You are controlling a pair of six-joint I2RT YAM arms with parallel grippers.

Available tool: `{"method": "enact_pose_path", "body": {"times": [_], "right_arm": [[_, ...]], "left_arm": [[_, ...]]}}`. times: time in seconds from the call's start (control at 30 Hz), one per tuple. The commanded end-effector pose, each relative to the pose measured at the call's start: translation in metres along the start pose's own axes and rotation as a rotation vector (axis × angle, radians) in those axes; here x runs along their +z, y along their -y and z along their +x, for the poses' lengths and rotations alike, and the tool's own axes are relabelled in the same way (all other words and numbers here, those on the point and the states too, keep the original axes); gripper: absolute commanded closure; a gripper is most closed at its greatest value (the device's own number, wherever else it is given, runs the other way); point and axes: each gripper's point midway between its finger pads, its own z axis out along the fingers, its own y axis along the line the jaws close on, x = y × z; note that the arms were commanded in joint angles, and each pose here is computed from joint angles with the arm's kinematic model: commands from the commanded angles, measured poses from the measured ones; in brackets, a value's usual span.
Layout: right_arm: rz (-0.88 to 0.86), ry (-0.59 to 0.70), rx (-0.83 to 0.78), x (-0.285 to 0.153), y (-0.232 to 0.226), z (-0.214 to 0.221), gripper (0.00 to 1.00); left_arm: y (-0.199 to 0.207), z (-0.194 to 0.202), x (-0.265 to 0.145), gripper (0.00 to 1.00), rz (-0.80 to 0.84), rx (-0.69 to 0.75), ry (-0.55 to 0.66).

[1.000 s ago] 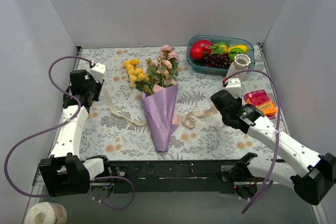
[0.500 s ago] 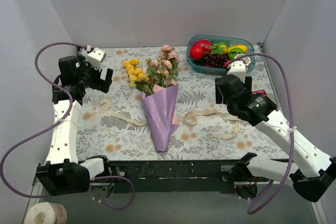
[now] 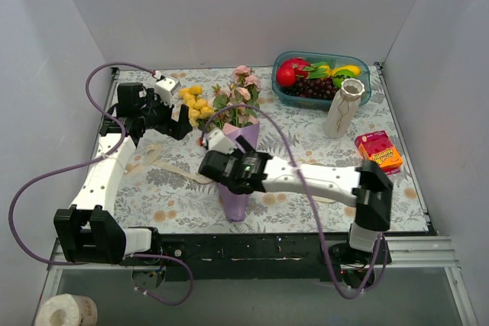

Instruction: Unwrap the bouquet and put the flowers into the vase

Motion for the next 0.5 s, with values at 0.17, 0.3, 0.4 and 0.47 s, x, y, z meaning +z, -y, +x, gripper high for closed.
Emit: {"method": "enact_pose_path", "body": {"times": [0.17,0.3,0.4,0.47], "right_arm": [[0.039,0.134,-0.164,0.035,-0.063,-0.077,0.18],[-0.01,0.141,-0.138,0.06,-0.074,-0.12,0.16],[-0.056,0.134,-0.185,0.076,-0.09,-0.117,0.15],[-0.049,0.101,-0.211,0.084,-0.092,-0.106,0.15]], "left_arm": [[-0.009,0.011,-0.002,0.02,-0.027,-0.061,0.028],[-0.04,0.03,-0.014,0.02,-0.091,-0.15,0.011],[-0.057,0.044,-0.021,0.02,-0.131,-0.201,0.009],[-0.067,0.05,-0.027,0.02,-0.155,-0.232,0.012]]}}
